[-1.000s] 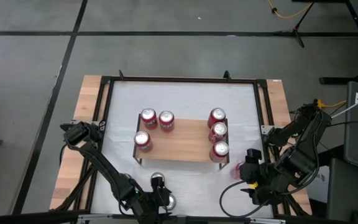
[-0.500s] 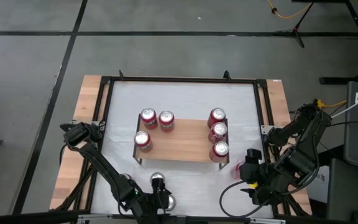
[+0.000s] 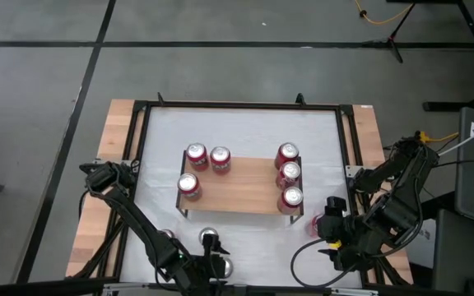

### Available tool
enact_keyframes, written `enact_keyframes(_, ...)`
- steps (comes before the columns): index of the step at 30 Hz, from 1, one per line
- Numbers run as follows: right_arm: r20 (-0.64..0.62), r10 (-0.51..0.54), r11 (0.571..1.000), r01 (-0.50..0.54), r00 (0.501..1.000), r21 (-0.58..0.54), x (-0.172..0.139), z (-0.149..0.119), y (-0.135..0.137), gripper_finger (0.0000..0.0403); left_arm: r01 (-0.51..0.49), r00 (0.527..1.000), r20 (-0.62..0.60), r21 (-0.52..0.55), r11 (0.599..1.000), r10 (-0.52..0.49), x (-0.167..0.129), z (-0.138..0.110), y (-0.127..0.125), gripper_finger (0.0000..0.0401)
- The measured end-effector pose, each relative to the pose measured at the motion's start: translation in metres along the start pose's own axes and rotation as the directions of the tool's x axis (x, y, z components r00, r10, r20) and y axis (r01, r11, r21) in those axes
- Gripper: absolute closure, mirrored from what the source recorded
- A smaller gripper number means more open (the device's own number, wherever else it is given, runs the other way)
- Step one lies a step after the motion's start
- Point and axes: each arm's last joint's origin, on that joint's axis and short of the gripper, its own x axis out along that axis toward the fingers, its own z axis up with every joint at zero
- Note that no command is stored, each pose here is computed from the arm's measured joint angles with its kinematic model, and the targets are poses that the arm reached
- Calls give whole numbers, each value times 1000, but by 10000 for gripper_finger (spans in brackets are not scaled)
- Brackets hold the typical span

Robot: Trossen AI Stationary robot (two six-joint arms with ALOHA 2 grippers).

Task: Place canned beverage on shelf
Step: Put the silver soda can on the shelf

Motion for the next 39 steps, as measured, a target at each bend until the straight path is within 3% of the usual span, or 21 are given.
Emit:
enact_keyframes(24, 0, 0, 1000, 0, 1000, 0, 0, 0, 0, 56, 15, 998, -65, 29, 999, -13, 18, -14, -5, 29)
enact_keyframes(39, 1, 1, 1000, -1, 1000, 0, 0, 0, 0, 56, 5, 998, -66, 33, 999, -3, 17, -14, -4, 122)
